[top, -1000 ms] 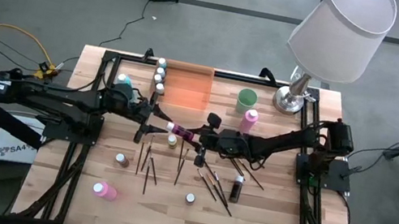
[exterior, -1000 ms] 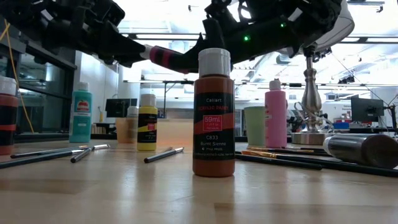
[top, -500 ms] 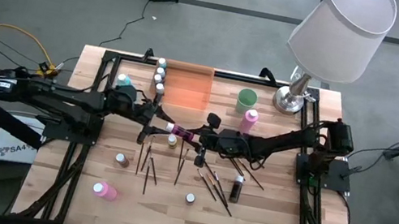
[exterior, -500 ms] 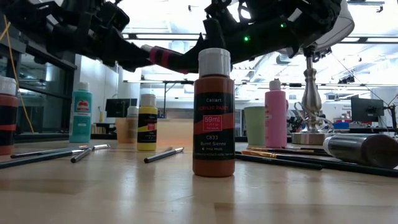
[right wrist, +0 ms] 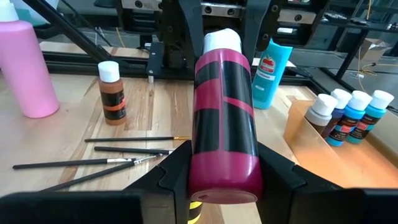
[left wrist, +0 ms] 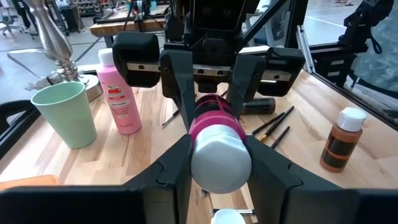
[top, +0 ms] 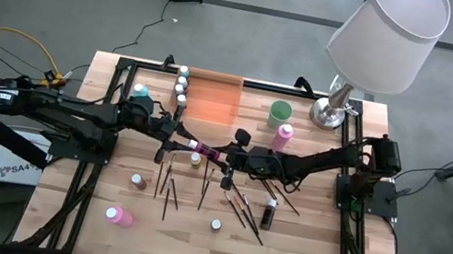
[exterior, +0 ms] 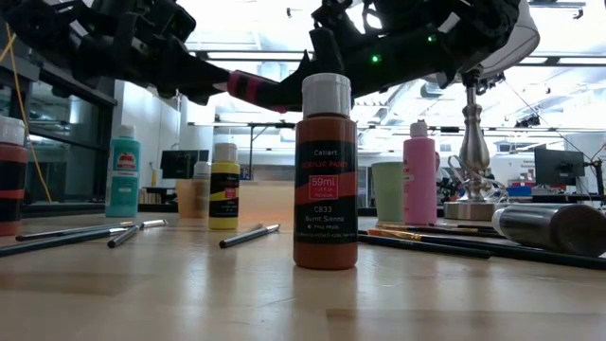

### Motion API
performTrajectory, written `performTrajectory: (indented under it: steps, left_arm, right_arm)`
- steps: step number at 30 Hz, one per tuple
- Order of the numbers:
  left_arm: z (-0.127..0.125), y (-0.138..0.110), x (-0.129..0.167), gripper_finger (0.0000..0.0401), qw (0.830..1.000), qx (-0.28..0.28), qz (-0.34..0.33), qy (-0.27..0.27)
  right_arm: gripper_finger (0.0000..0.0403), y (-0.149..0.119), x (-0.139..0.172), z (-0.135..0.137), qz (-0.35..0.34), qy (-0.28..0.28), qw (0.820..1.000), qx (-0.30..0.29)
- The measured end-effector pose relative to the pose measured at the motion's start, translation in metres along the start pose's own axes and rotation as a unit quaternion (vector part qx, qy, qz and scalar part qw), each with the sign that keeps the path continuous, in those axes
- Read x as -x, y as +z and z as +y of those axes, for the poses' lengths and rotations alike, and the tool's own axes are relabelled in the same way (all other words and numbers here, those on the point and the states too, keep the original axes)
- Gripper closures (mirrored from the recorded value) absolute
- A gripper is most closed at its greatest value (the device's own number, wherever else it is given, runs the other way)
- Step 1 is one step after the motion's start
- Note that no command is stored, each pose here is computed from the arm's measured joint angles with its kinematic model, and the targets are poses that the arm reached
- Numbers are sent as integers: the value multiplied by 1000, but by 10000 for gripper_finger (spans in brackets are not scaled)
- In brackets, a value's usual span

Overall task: Pick & Place Paint Supplies
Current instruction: Put the small pink paint bottle into the orange bin

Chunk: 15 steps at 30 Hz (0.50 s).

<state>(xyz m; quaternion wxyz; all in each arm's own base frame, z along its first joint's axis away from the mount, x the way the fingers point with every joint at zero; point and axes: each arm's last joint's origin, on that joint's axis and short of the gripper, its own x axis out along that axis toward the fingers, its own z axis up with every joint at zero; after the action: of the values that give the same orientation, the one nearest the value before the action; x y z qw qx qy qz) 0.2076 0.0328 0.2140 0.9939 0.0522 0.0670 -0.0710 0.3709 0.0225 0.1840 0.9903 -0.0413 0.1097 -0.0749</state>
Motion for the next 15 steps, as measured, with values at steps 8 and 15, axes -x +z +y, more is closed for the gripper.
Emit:
performTrajectory:
  steps: [8, 15]
  left_arm:
    - [0, 0, 0, 287, 1000, 0, 3, 4]
    - [4, 3, -2, 287, 998, 7, 37, 42]
  right_arm:
    - [254, 0, 0, -1, 0, -9, 1000, 0]
    - [187, -2, 0, -2, 8, -32, 999, -40]
